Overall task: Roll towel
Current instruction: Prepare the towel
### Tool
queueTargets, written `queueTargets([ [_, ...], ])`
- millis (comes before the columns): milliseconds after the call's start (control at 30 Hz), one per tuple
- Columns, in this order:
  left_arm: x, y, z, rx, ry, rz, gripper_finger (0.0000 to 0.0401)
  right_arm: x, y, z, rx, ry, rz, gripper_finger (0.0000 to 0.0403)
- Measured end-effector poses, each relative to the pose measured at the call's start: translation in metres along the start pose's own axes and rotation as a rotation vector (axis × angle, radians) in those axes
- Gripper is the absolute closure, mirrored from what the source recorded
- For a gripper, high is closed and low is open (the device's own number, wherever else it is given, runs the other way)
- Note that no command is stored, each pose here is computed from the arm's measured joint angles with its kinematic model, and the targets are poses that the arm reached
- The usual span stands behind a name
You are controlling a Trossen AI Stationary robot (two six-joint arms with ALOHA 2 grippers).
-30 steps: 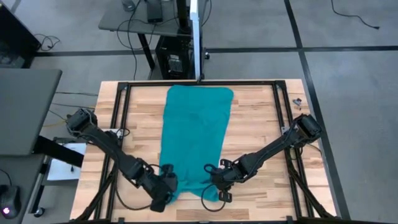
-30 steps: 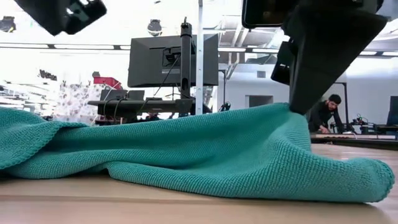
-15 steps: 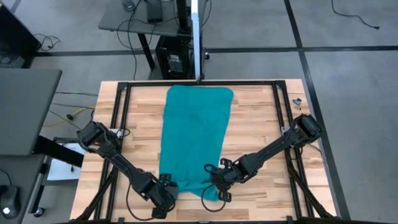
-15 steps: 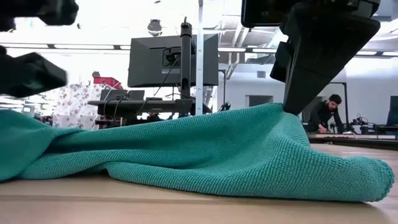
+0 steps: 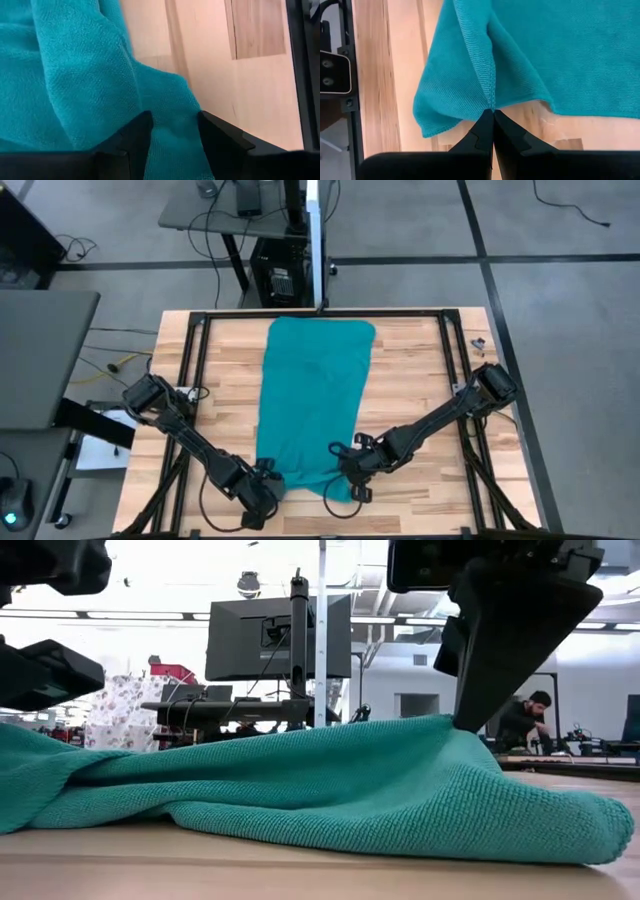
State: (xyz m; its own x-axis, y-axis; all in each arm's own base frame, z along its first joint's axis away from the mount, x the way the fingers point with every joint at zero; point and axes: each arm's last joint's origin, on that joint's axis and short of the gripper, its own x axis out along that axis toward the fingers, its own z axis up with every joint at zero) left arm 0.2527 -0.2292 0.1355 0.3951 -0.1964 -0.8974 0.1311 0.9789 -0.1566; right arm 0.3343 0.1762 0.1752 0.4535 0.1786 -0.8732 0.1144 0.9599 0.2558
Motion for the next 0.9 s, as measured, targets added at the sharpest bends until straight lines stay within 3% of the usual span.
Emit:
queueTargets([
  [133,0.000,0.001,-0.002,0.017,0.012,0.010,0.0278,0.000,0.001,-0.001,0.000,0.001,0.001,0.0403],
  [300,-0.005,-0.002,0.002,0.016,0.060,0.006,0.0385,0.000,0.000,-0.001,0.001,0.006,-0.004,0.0403],
  [500,-0.045,-0.017,0.018,0.073,0.029,-0.049,0.0399,-0.007,0.007,0.001,-0.008,0.026,-0.010,0.0403],
  [733,-0.090,-0.027,0.019,0.112,-0.009,-0.098,0.0398,-0.019,0.030,0.003,-0.045,0.008,0.032,0.0403],
  [900,-0.102,-0.033,0.014,0.101,-0.006,-0.145,0.0398,-0.024,0.044,-0.003,-0.069,0.006,0.059,0.0403],
])
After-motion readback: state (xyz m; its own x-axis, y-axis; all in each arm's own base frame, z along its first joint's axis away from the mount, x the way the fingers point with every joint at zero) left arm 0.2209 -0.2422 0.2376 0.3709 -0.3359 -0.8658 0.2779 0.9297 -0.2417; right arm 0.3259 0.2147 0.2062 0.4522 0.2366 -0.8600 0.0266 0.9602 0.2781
